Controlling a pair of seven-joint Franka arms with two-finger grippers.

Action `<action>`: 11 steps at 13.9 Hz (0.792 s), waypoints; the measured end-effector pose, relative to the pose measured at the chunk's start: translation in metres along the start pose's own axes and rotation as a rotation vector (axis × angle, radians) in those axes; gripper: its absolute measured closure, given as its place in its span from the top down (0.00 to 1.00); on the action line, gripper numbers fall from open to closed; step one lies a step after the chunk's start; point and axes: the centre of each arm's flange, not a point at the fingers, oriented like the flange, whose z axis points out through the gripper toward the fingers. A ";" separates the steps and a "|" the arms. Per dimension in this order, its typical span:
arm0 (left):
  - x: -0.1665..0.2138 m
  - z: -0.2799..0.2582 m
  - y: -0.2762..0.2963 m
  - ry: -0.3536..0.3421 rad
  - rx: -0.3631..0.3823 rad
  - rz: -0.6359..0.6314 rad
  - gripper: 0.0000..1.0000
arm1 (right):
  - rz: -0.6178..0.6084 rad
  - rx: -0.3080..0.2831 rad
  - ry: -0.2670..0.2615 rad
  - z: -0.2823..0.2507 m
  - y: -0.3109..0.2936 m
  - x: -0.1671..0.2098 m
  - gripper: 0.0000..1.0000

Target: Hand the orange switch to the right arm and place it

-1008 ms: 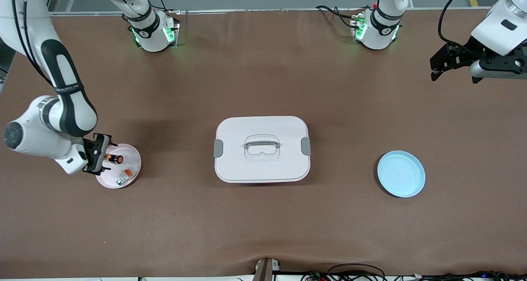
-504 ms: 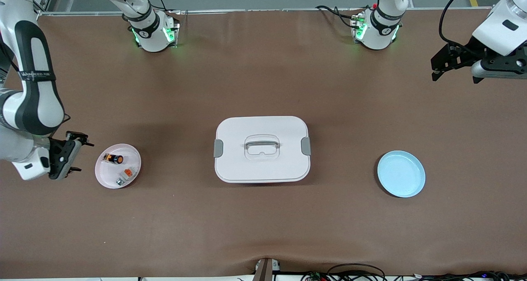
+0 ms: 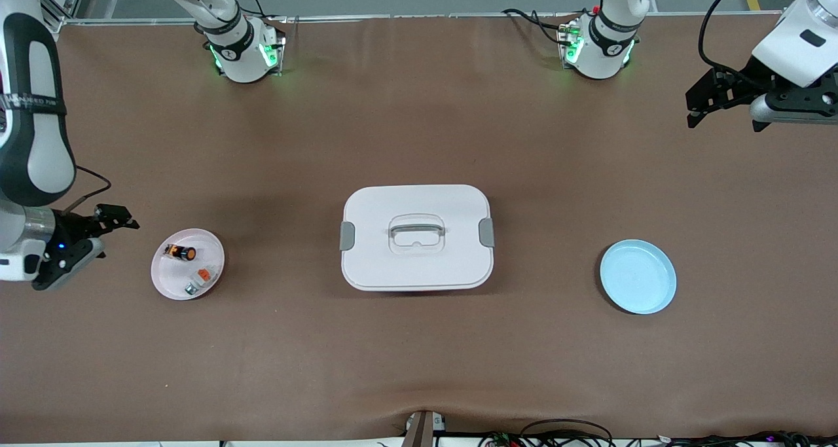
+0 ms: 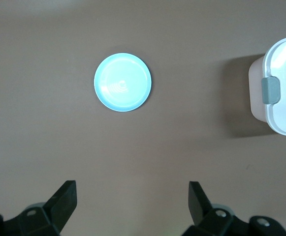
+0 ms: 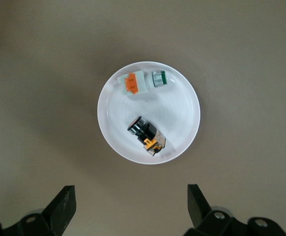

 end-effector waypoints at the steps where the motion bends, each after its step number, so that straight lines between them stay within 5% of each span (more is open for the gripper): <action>1: 0.000 -0.001 0.000 0.001 0.000 0.000 1.00 | 0.091 -0.003 0.004 -0.014 -0.008 -0.001 1.00; 7: -0.001 -0.001 0.000 -0.004 0.000 0.000 1.00 | 0.491 -0.057 0.003 -0.072 -0.028 -0.017 1.00; 11: -0.003 0.000 0.000 -0.019 0.001 0.001 1.00 | 0.581 -0.082 0.056 -0.113 -0.035 -0.012 1.00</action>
